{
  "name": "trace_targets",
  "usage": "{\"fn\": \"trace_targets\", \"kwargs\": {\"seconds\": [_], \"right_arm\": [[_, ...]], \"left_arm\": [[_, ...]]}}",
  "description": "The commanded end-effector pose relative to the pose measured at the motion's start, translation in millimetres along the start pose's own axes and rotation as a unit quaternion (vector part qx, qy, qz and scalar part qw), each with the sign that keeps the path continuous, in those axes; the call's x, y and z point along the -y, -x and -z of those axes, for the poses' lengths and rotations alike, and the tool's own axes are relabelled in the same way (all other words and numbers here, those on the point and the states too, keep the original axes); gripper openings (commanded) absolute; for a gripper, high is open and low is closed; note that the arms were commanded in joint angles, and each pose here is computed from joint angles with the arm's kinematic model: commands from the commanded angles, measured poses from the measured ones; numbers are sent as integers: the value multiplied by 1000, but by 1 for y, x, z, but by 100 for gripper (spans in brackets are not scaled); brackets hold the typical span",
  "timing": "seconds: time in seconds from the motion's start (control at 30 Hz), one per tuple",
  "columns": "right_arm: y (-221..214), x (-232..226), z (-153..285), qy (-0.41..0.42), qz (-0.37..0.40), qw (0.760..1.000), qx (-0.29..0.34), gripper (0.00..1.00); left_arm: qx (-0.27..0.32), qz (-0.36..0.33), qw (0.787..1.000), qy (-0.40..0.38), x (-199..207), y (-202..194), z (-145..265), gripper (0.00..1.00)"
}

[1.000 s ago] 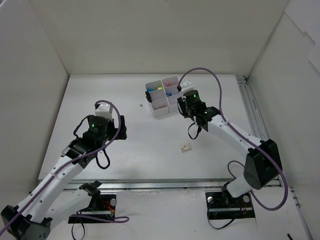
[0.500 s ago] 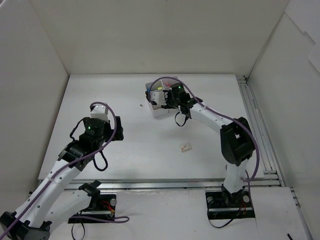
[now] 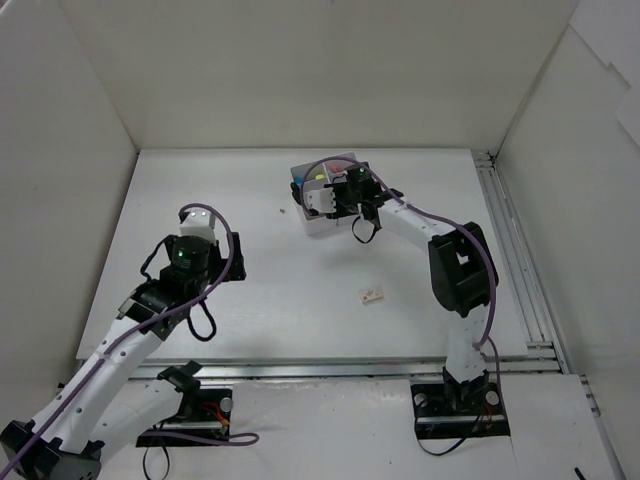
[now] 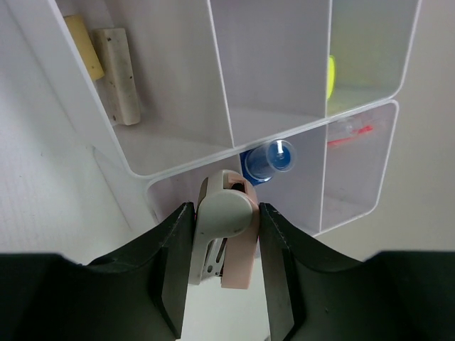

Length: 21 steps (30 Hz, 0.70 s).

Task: Sort the stationery into containers
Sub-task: Place the stationery in the storage box.

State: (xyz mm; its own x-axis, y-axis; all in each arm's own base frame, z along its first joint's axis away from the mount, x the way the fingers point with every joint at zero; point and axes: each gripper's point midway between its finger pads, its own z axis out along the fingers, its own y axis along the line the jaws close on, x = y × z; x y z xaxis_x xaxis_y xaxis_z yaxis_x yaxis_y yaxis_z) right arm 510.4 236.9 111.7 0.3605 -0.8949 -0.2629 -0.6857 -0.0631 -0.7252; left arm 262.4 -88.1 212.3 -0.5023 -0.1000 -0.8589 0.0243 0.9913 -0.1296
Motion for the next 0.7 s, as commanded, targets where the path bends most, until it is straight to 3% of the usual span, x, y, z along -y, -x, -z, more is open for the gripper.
{"fn": "trace_targets", "kwargs": {"seconds": [0.0,0.1,0.13,0.27,0.67], "right_arm": [[8,38,8,-44,17,999,25,23],[5,35,4,-40,12,999,26,29],[6,34,4,-37,11,999,25,38],[7,33,11,-34,6,999,27,52],[38,58,69,-72,-45,993,82,59]], "left_arm": [[25,16,1000,9,-1,19,2,99],[23,15,1000,11,0,20,0,99],[24,16,1000,11,0,21,0,100],[22,14,1000,7,2,21,-1,99],[32,14,999,-17,10,27,2,99]]}}
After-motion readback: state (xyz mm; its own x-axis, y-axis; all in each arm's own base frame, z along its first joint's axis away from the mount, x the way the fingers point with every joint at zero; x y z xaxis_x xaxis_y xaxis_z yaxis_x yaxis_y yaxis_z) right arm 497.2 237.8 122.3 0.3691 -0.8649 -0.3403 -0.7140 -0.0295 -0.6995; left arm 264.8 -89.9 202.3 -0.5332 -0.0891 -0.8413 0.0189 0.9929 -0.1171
